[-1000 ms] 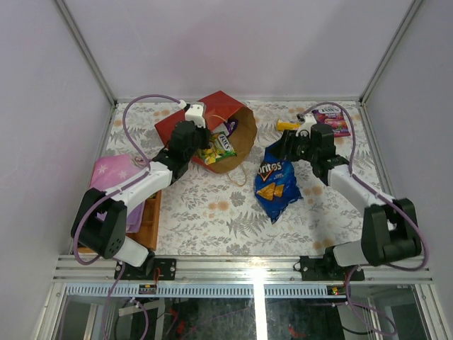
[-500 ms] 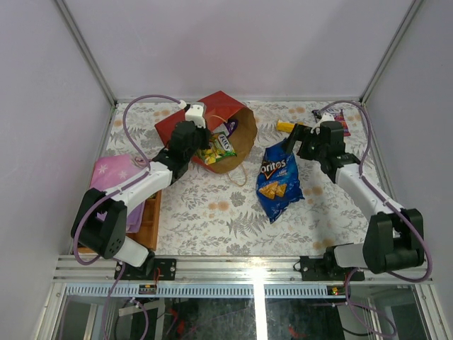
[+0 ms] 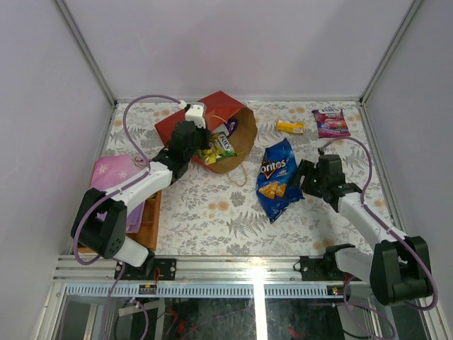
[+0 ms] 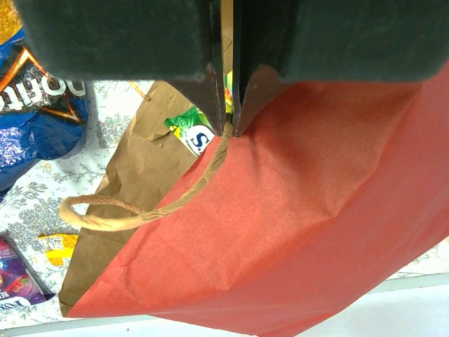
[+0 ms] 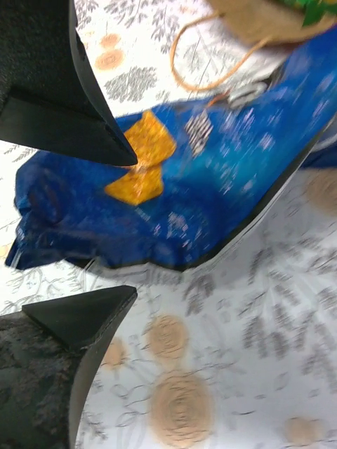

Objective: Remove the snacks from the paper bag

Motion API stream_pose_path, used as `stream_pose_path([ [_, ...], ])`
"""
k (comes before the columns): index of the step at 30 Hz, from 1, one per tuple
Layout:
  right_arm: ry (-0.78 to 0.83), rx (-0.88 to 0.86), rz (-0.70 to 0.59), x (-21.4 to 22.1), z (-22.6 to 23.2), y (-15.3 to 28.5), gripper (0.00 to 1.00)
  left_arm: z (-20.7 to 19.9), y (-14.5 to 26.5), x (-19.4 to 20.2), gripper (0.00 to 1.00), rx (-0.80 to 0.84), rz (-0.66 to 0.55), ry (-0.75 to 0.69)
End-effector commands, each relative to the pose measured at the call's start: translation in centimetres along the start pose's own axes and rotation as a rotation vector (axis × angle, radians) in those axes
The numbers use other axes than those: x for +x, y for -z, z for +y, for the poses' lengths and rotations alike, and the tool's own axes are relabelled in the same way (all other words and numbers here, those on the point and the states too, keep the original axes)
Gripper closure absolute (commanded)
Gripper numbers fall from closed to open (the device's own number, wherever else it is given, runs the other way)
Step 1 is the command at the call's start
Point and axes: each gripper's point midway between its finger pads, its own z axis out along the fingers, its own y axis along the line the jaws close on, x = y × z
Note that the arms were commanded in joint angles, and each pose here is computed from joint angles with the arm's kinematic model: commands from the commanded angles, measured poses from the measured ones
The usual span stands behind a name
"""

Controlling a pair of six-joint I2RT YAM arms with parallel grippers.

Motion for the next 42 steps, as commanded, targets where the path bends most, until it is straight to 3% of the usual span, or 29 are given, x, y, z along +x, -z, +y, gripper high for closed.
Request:
stream_pose_path([
  [1, -0.08, 0.062, 0.04, 2.5, -1.6, 0.1, 0.25, -0.1, -0.2, -1.9, 0.99, 0.007, -0.034, -0.005],
  [4, -0.121, -0.01, 0.1, 4.4, -0.7, -0.4, 0.37, -0.2, -0.1, -1.9, 0.99, 0.013, -0.034, -0.003],
  [5, -0.133, -0.038, 0.107, 4.7, -0.2, -0.6, 0.48, -0.2, -0.1, -1.9, 0.99, 0.014, -0.034, -0.004],
  [8, -0.125, -0.098, 0.099, 5.1, 2.0, -0.8, 0.97, -0.1, -0.1, -1.9, 0.99, 0.01, -0.033, -0.005],
  [16, 0.1, -0.386, -0.068, -0.4, 13.9, 2.6, 1.0, 0.0, -0.2, -1.8, 0.99, 0.007, -0.028, -0.007],
  [19, 0.138, -0.184, -0.137, -1.5, 9.2, 3.0, 1.0, 0.3, -0.1, -1.7, 0.99, -0.008, -0.023, -0.016],
  [22, -0.04, -0.007, -0.127, -0.1, 1.7, 3.2, 1.0, 0.6, 0.0, -1.8, 0.99, -0.028, -0.039, -0.02],
  [23, -0.105, 0.028, -0.12, 0.9, 0.0, 3.1, 0.98, 0.6, -0.1, -1.7, 0.99, -0.026, -0.039, -0.02],
  [24, -0.151, 0.067, -0.111, 2.0, -1.4, 3.0, 0.77, 0.5, -0.2, -1.7, 0.99, -0.022, -0.038, -0.019],
  [26, -0.2, 0.112, -0.122, 2.9, -2.7, 2.9, 0.15, 0.5, -0.5, -1.2, 1.0, -0.02, -0.016, -0.02],
  [27, -0.212, 0.123, -0.143, 2.5, -2.8, 3.2, 0.01, 0.5, -0.6, -1.1, 1.0, -0.022, -0.012, -0.021],
  [33, -0.107, 0.173, -0.423, -5.9, -1.2, 7.7, 0.01, 0.3, -0.8, -1.1, 1.0, -0.01, -0.008, -0.02],
  [37, 0.038, 0.172, -0.562, -9.1, 2.6, 9.7, 0.01, 0.5, -0.7, -1.1, 1.0, -0.022, -0.005, -0.024],
  [40, 0.257, 0.109, -0.447, -8.4, 7.2, 7.2, 0.0, 0.7, -0.7, -1.0, 1.0, -0.03, -0.002, -0.03],
  [42, 0.419, 0.078, -0.245, -6.0, 9.4, 3.4, 0.03, 0.7, -0.8, -1.0, 1.0, -0.033, -0.003, -0.031],
])
